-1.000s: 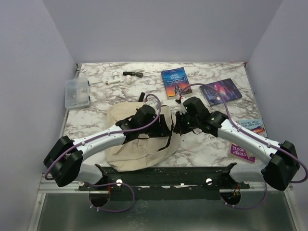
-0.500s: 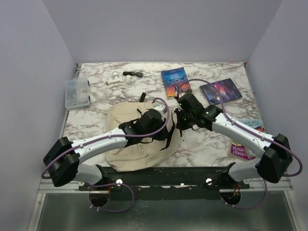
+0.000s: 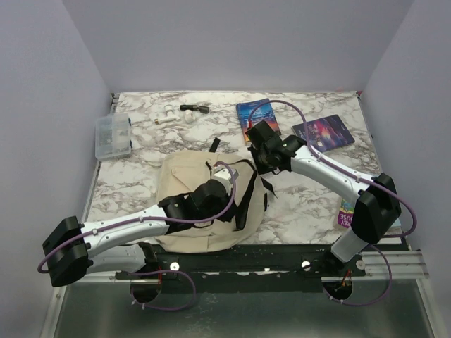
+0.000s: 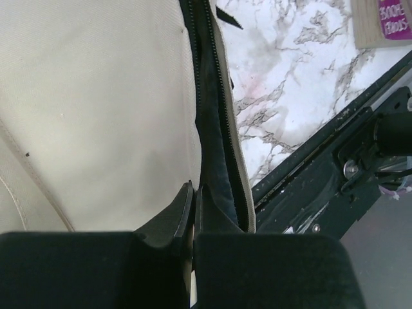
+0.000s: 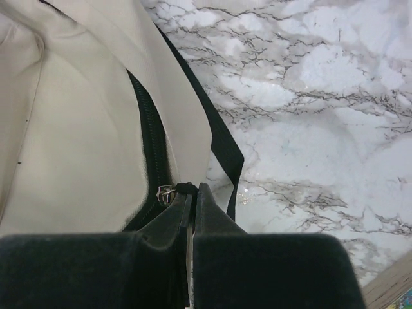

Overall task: Pack the student bag
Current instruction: Unzip the student bag at the center of the board.

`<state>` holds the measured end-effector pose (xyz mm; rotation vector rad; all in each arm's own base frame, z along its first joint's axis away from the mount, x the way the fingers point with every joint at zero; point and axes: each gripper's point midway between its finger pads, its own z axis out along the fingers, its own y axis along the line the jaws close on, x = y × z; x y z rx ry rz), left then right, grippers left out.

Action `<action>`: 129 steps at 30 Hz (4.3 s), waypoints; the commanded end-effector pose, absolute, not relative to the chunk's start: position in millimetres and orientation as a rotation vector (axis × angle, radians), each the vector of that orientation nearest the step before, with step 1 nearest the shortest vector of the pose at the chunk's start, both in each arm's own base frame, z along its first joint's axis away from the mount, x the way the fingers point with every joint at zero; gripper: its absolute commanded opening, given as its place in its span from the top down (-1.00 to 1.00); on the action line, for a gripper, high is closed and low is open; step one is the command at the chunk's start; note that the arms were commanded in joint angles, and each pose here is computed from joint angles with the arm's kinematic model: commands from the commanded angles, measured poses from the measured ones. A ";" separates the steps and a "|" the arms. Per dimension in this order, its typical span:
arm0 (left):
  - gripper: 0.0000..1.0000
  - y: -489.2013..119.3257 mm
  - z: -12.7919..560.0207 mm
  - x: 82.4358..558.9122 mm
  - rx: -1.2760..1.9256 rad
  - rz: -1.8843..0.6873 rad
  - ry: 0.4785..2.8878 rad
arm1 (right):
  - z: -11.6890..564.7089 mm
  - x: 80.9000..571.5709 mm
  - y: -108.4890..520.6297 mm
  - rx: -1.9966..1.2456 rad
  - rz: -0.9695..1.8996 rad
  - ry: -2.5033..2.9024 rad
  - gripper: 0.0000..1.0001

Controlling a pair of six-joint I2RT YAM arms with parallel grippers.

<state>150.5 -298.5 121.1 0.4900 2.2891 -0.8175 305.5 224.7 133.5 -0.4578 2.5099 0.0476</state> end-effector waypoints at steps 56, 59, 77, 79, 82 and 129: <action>-0.97 -373.8 176.2 258.2 1.173 -0.374 2.044 | 210.0 200.7 138.7 0.492 0.631 2.144 -0.49; -0.94 -383.4 163.8 257.5 1.242 -0.392 2.045 | 208.6 193.2 131.3 0.511 0.624 2.148 -0.49; 0.18 -379.5 132.2 299.9 1.170 -0.179 2.126 | 192.5 187.0 130.3 0.485 0.606 2.192 -0.47; 0.35 -377.6 133.3 302.7 1.140 -0.185 2.138 | 184.1 185.5 133.3 0.483 0.609 2.217 -0.47; 0.63 -374.0 138.6 309.3 1.078 -0.183 2.151 | 172.3 183.7 135.3 0.488 0.605 2.246 -0.47; 1.00 -259.7 148.5 410.2 0.119 -0.248 2.369 | 105.8 209.0 247.7 0.180 0.975 2.418 0.99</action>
